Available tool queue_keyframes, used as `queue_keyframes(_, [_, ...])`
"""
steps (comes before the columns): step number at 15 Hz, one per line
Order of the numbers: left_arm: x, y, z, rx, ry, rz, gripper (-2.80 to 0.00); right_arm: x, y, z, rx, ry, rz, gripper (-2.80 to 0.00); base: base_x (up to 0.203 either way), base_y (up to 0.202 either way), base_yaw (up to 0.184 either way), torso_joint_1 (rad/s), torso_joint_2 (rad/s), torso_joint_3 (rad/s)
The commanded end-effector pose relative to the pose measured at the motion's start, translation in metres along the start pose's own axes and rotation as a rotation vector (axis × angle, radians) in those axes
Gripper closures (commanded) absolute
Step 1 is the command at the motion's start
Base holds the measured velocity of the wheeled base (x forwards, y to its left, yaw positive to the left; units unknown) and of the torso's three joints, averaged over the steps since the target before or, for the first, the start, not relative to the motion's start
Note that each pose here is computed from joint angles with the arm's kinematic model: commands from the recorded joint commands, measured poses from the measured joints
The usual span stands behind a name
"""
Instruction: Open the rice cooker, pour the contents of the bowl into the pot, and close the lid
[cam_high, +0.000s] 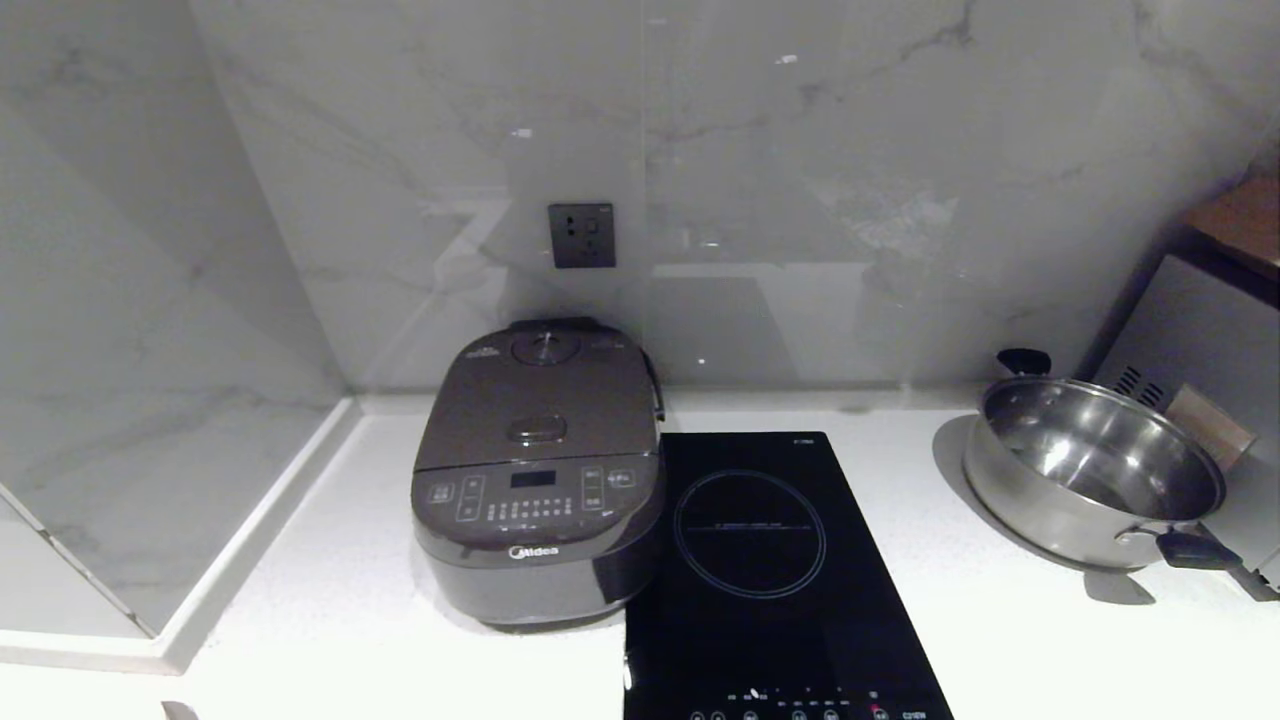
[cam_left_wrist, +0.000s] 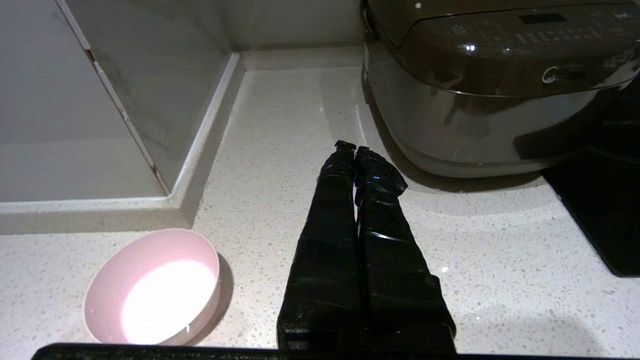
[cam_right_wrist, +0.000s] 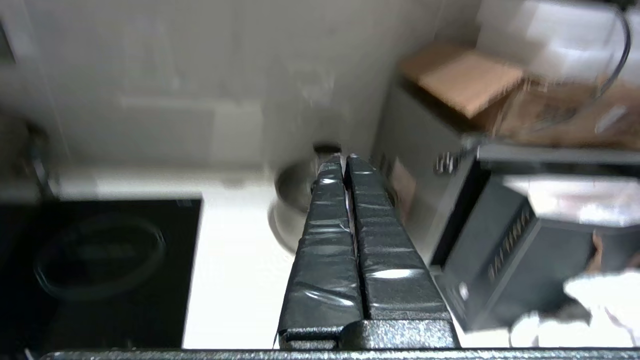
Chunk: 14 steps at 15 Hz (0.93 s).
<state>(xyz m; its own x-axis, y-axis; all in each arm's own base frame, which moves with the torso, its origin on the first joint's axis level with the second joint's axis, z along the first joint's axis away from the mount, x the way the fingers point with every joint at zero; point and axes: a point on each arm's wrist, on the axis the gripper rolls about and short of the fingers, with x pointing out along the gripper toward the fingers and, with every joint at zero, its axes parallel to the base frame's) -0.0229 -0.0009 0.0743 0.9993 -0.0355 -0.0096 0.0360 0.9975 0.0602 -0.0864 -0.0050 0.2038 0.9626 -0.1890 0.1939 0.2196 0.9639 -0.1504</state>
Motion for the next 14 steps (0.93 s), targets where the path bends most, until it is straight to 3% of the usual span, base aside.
queue_keyframes(1, [0.0, 0.0, 0.0, 0.001, 0.001, -0.001, 0.0, -0.006, 0.005, -0.027, -0.005, 0.01, -0.001, 0.0, 0.0, 0.0, 0.0, 0.0, 0.0, 0.0])
queue_keyframes(5, [0.0, 0.0, 0.0, -0.001, 0.0, 0.0, 0.0, 0.02, 0.023, -0.085, 0.006, 0.153, 0.113, 0.0, 0.0, 0.0, 0.0, 0.0, 0.0, 0.0])
queue_keyframes(8, [0.0, 0.0, 0.0, -0.001, 0.0, -0.001, 0.0, 0.034, 0.034, -0.121, -0.041, 0.14, 0.151, 0.0, 0.0, 0.0, 0.0, 0.0, 0.0, 0.0])
queue_keyframes(12, [0.0, 0.0, 0.0, -0.012, 0.001, 0.002, 0.0, 0.036, 0.037, -0.127, -0.002, 0.112, 0.208, 0.0, 0.0, 0.0, 0.0, 0.0, 0.0, 0.0])
queue_keyframes(14, [0.0, 0.0, 0.0, -0.02, 0.001, 0.002, 0.0, 0.034, 0.039, -0.135, 0.045, 0.198, 0.27, 0.0, 0.0, 0.0, 0.0, 0.0, 0.0, 0.0])
